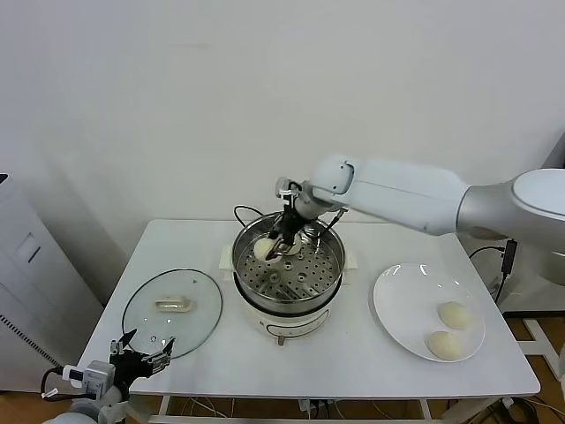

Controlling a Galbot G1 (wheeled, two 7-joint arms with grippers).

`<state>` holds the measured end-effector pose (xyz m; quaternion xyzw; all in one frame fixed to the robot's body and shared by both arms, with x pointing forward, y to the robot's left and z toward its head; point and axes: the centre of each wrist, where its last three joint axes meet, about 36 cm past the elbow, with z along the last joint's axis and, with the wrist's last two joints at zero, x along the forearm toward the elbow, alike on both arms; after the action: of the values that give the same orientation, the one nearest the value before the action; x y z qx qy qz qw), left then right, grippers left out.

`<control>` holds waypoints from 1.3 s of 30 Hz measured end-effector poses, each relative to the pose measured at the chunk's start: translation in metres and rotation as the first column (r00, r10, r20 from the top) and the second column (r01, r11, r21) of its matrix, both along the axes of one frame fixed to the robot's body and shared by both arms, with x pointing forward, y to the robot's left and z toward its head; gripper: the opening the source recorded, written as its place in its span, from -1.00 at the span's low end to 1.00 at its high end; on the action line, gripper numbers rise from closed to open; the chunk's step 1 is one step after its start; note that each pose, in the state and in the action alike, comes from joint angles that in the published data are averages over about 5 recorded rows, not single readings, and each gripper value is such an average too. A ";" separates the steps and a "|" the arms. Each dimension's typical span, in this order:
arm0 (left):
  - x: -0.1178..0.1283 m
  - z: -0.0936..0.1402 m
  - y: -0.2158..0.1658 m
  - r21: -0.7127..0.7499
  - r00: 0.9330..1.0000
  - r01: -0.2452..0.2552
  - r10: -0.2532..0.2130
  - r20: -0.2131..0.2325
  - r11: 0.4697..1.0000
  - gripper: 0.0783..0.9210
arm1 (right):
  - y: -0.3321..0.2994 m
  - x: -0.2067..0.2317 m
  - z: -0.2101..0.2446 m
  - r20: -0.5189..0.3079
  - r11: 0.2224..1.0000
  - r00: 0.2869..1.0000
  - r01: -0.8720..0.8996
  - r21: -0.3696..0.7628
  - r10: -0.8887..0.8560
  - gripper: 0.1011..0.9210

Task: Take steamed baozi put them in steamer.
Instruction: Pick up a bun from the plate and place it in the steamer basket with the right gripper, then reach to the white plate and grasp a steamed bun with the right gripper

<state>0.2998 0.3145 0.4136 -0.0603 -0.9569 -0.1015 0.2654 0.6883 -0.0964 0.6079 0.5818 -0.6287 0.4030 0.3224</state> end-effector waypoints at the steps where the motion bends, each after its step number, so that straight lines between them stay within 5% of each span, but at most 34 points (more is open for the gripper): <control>1: 0.000 0.000 0.000 0.000 1.000 0.000 0.000 0.000 1.000 0.77 | 0.003 0.000 -0.004 -0.001 1.000 1.000 0.000 -0.002 0.000 -0.09; 11: -0.001 0.000 0.001 0.001 1.000 0.002 -0.002 0.000 1.000 0.77 | 0.020 -0.002 -0.030 -0.009 1.000 1.000 0.013 -0.025 -0.013 -0.04; 25: -0.002 0.002 0.001 -0.003 1.000 0.000 0.001 0.004 1.000 0.77 | 0.020 -0.001 -0.027 0.005 0.999 1.000 0.017 -0.033 -0.017 0.74; 39: -0.004 0.005 -0.002 -0.009 1.000 0.001 -0.001 0.010 1.000 0.77 | -0.104 -0.006 0.061 0.054 0.990 0.999 0.003 -0.139 0.005 0.76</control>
<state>0.2956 0.3127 0.4184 -0.0616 -0.9585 -0.0979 0.2604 0.6819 -0.2002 0.6685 0.5471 -0.6072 0.4615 0.3449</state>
